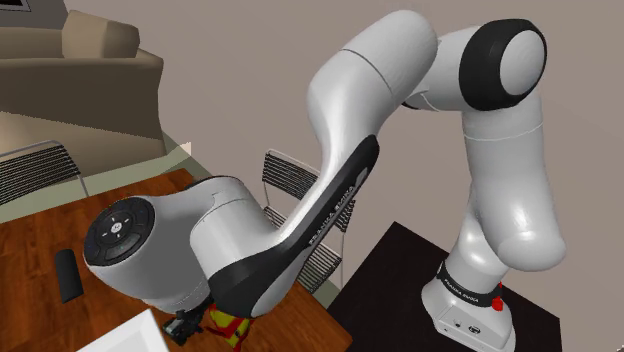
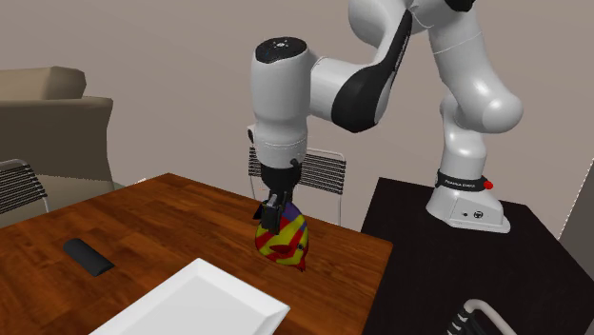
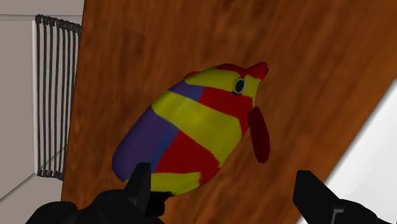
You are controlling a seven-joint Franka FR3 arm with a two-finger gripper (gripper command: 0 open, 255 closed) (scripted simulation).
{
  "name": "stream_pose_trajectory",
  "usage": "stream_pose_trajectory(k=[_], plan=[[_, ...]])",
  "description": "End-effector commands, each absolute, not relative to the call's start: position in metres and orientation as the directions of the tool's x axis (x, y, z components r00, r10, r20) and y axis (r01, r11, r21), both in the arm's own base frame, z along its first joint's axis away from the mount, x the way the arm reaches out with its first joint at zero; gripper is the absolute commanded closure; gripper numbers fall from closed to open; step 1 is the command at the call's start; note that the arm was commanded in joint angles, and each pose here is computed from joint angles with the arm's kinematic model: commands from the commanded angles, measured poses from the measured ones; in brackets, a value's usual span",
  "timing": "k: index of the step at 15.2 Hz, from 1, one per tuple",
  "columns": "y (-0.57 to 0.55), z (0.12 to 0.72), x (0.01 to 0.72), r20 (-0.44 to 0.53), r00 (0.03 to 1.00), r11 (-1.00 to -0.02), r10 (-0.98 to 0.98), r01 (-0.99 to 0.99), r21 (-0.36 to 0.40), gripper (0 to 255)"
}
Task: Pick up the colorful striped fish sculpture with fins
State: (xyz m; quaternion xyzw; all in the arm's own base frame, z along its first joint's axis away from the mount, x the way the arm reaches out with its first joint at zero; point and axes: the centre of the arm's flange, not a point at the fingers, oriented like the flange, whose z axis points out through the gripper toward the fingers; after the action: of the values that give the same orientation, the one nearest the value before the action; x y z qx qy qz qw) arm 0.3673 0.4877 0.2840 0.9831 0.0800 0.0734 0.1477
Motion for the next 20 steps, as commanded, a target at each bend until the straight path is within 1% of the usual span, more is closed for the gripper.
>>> stream_pose_trajectory(k=[1, 11, 12, 20], plan=[[0.509, 0.266, 0.367, 0.129, 0.973, -0.939, 0.191, 0.143, 0.314, 0], [0.515, 0.221, 0.368, 0.131, 0.972, -0.937, 0.194, 0.145, 0.317, 0], [0.514, 0.221, 0.368, 0.131, 0.972, -0.937, 0.194, 0.145, 0.317, 255], [0.515, 0.221, 0.368, 0.131, 0.972, -0.937, 0.194, 0.145, 0.317, 255]])
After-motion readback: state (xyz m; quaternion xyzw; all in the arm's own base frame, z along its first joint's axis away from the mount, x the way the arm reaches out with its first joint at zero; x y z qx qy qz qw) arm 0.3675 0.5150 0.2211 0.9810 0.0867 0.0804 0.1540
